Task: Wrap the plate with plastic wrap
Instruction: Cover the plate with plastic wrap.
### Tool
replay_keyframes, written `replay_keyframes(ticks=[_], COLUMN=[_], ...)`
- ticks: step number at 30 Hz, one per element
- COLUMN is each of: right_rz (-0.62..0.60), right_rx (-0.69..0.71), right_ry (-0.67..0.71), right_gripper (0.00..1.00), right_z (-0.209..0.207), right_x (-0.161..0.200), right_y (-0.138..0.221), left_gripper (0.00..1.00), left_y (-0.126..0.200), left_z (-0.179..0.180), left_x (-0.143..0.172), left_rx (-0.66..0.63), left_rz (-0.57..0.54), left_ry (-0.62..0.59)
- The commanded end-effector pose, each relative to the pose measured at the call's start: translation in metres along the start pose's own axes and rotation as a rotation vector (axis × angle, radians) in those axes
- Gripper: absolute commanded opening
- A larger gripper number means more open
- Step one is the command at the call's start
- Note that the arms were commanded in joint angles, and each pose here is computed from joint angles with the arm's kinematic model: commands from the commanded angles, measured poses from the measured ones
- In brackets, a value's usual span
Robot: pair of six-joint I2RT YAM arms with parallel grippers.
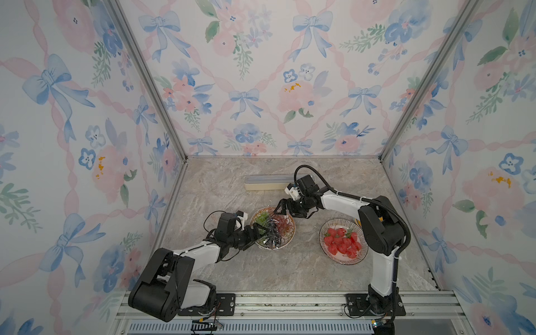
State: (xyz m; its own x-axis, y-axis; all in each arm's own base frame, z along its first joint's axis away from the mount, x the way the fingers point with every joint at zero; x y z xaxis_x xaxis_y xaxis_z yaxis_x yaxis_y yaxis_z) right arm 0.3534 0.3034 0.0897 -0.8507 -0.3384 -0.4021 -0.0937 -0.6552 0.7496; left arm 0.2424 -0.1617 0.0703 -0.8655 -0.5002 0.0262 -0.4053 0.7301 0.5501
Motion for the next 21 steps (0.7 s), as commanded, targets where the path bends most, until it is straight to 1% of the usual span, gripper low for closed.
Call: replay_keyframes(ticks=[1,5,8,11,15,19,21], right_rz=[-0.031,-0.067,-0.103,-0.112,-0.111,-0.079,-0.051], right_rx=[0.042,-0.012,-0.074,-0.126,-0.184,-0.211,-0.222], right_ry=[0.165,0.281,0.337,0.392,0.429,0.433,0.43], right_gripper=[0.99,1.0,1.0,1.0,1.0,1.0,1.0], right_z=[0.012,0.032,0.046,0.057,0.066,0.068,0.066], right_x=[-0.021,-0.039,-0.054,-0.067,-0.08,-0.082,-0.077], right_y=[0.026,0.013,0.0,-0.017,-0.036,-0.054,-0.062], left_gripper=[0.92,0.93,0.92,0.92,0.91,0.91,0.91], left_y=[0.005,0.016,0.018,0.015,0.005,0.0,-0.004], left_z=[0.014,0.017,0.015,0.007,-0.001,-0.004,-0.005], left_x=[-0.011,-0.027,-0.038,-0.045,-0.046,-0.041,-0.036], left_rx=[-0.111,-0.136,-0.14,-0.13,-0.11,-0.105,-0.101], left_rz=[-0.06,-0.134,-0.154,-0.141,-0.089,-0.059,-0.041], left_ry=[-0.052,-0.055,-0.067,-0.088,-0.097,-0.097,-0.1])
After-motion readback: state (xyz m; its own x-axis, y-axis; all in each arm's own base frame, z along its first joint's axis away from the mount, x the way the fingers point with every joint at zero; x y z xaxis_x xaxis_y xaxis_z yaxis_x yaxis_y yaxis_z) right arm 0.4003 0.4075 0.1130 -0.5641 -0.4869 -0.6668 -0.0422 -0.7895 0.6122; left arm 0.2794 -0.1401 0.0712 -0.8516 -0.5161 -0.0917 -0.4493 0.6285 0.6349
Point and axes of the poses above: each gripper's point midway between its finger pads, its own y axis back along the fingers, its own z axis along the line the jaws close on, x = y × z, the point moved 3 cm from there along y, back along the fingers, and after that the axes turned 15 degrees about y, right-handed, at the moved point
